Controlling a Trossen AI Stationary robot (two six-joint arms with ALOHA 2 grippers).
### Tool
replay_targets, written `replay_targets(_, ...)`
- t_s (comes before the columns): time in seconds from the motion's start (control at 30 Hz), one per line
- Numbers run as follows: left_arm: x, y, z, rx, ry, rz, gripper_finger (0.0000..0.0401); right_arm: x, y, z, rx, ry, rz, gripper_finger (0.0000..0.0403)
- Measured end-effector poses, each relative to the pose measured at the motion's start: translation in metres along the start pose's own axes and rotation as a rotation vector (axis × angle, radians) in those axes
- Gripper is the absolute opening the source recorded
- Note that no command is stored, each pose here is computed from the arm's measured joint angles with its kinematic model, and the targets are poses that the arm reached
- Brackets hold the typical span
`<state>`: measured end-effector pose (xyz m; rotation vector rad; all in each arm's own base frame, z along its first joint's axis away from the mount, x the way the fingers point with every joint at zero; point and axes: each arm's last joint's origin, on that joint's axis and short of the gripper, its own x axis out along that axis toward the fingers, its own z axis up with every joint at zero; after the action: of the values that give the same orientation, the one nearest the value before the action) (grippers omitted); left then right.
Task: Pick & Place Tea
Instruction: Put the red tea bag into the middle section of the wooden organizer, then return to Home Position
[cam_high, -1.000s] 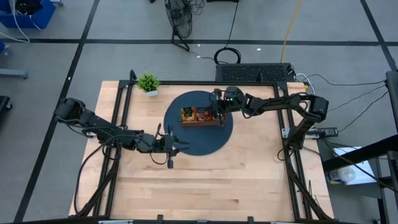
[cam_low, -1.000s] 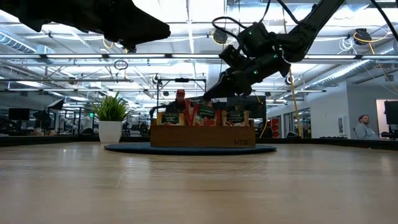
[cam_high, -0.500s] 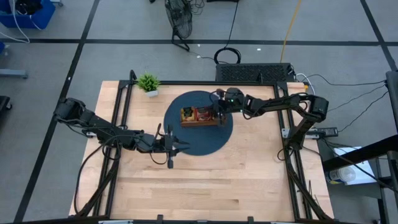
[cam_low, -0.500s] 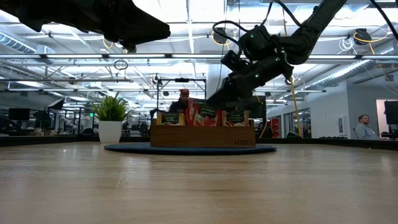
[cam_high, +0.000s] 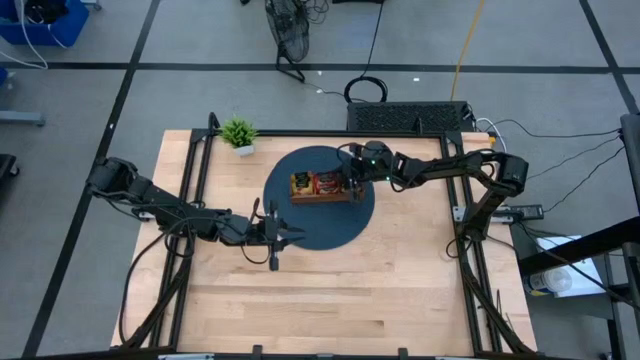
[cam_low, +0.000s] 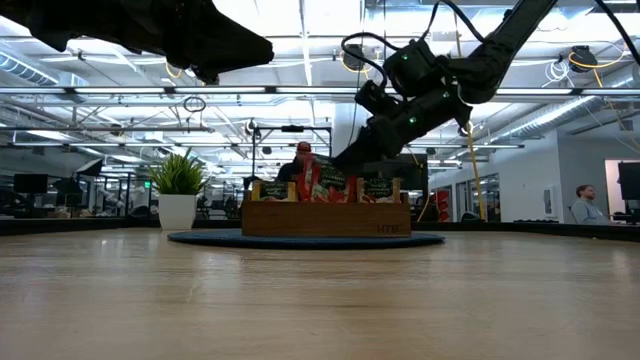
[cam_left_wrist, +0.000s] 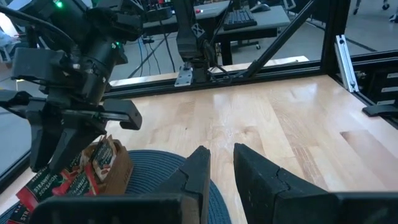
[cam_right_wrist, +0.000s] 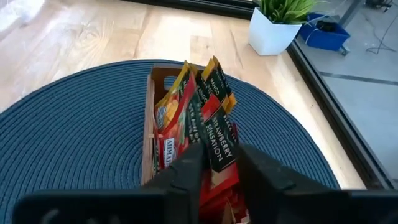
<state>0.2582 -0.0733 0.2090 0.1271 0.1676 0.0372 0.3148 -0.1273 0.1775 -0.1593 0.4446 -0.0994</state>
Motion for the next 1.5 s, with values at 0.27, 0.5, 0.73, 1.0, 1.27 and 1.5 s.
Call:
replay_targets(0.27, 0.000, 0.000, 0.000, 0.000, -0.001, 0.000, 0.0076, -0.018, -0.002, 0.020, 0.010, -0.056, -0.019, 0.0152)
replay_targets(0.5, -0.011, 0.005, 0.013, 0.050, -0.034, 0.010, 0.0076, -0.082, 0.000, 0.065, 0.082, -0.178, -0.045, 0.0166)
replay_targets(0.73, -0.082, 0.037, 0.042, 0.073, 0.003, 0.094, 0.0076, -0.173, 0.020, 0.064, 0.119, -0.069, -0.031, 0.0160)
replay_targets(1.0, -0.130, 0.056, -0.002, -0.020, -0.212, 0.136, 0.0076, -0.220, 0.056, -0.003, 0.087, -0.341, -0.077, 0.0164)
replay_targets(1.27, -0.140, 0.059, -0.053, -0.132, -0.319, 0.146, 0.0076, -0.212, 0.075, -0.067, 0.138, -0.483, -0.057, 0.0161)
replay_targets(1.5, -0.142, 0.059, -0.057, -0.148, -0.307, 0.144, 0.0076, -0.210, 0.078, -0.079, 0.124, -0.555, -0.072, 0.0160)
